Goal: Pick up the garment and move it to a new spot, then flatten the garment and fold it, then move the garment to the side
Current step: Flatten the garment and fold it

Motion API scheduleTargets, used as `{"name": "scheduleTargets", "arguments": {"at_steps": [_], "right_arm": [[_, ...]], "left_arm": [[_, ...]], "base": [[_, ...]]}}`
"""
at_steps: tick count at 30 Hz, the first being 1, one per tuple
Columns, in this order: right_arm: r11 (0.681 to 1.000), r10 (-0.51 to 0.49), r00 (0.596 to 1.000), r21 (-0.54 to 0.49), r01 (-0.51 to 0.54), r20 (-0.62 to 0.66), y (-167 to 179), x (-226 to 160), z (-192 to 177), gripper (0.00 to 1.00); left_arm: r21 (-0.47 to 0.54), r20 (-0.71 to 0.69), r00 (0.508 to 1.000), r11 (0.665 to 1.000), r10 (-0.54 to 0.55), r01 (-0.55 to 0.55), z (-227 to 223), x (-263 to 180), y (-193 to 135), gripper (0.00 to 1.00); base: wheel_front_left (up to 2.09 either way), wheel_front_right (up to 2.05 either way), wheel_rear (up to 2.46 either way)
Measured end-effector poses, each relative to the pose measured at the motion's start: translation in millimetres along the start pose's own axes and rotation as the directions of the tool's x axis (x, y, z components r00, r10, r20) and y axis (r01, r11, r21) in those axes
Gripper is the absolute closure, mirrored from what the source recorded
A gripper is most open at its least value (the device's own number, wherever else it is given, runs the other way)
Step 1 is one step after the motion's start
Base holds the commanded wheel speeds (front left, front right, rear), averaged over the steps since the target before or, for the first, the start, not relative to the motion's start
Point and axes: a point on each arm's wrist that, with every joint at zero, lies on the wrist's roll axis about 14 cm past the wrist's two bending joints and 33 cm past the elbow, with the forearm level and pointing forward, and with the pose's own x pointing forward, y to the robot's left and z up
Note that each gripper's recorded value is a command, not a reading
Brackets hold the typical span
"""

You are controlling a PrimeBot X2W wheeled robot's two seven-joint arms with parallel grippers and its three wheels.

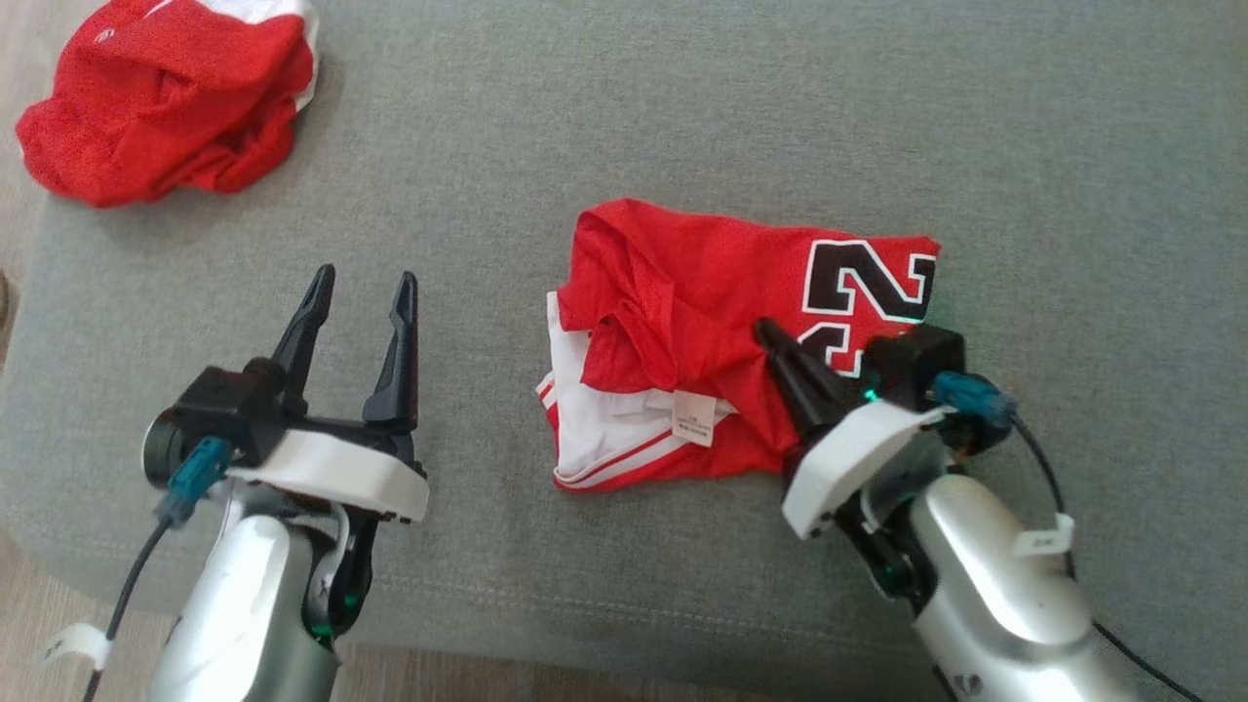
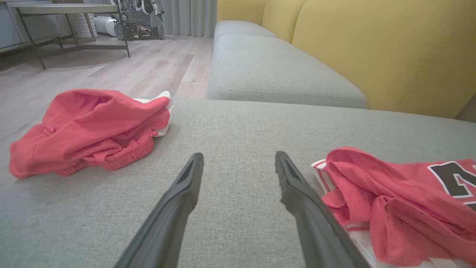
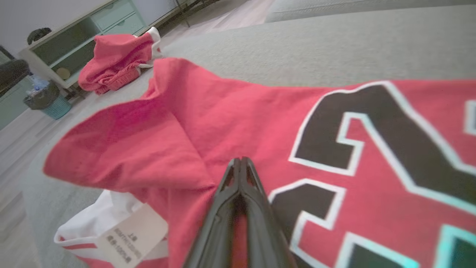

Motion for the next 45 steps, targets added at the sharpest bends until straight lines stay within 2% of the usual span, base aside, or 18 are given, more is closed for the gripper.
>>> {"name": "scheduleTargets", "arguments": {"at_steps": [9, 16, 21, 26, 28, 29, 35, 36, 40, 45], "right_arm": [[0.991, 0.136, 0.990, 0.004, -0.136, -0.022, 39, 13, -10, 1.00], [0.972, 0.226, 0.972, -0.053, -0.230, -0.067, 68, 11, -21, 1.00], [0.977, 0.203, 0.979, -0.060, -0.203, -0.018, 61, 8, -10, 1.00], [0.994, 0.099, 0.981, -0.052, -0.091, 0.165, 27, -1, 43, 1.00], [0.999, 0.031, 0.972, -0.046, -0.021, 0.233, 6, -11, 64, 0.52], [0.999, -0.007, 0.964, -0.042, 0.019, 0.264, -5, -18, 72, 0.00], [0.969, -0.222, 0.898, -0.015, 0.246, 0.379, -63, -72, 98, 0.00], [0.969, -0.222, 0.898, -0.015, 0.246, 0.379, -63, -72, 98, 0.00], [0.934, -0.321, 0.847, -0.006, 0.357, 0.424, -84, -107, 111, 0.00], [0.898, -0.400, 0.807, 0.008, 0.440, 0.434, -92, -145, 112, 0.00]], "left_arm": [[-0.002, 0.001, 1.000, 1.000, 0.009, -0.009, -1, 3, 3, 0.00], [-0.005, -0.001, 1.000, 1.000, -0.001, 0.001, -2, 4, -1, 0.00], [-0.006, 0.007, 1.000, 1.000, -0.011, 0.011, 0, 5, -4, 0.00], [-0.006, 0.028, 0.999, 1.000, -0.017, 0.017, 8, 5, -8, 0.00], [-0.004, 0.037, 0.999, 1.000, -0.018, 0.018, 11, 5, -9, 0.00], [-0.003, 0.041, 0.999, 1.000, -0.020, 0.020, 12, 4, -10, 0.00], [0.012, 0.056, 0.998, 0.999, -0.039, 0.039, 18, -1, -15, 0.00], [0.012, 0.056, 0.998, 0.999, -0.039, 0.039, 18, -1, -15, 0.00], [0.020, 0.088, 0.995, 0.999, -0.050, 0.049, 30, -1, -19, 0.00], [0.030, 0.085, 0.995, 0.999, -0.047, 0.045, 32, -12, -20, 0.00]], "base": [[0.00, 0.00, 0.00], [0.00, 0.00, 0.00], [0.00, 0.00, 0.00], [0.00, 0.00, 0.00], [0.00, 0.00, 0.00], [0.00, 0.00, 0.00], [0.00, 0.00, 0.00], [0.00, 0.00, 0.00], [0.00, 0.00, 0.00], [0.00, 0.00, 0.00]]}}
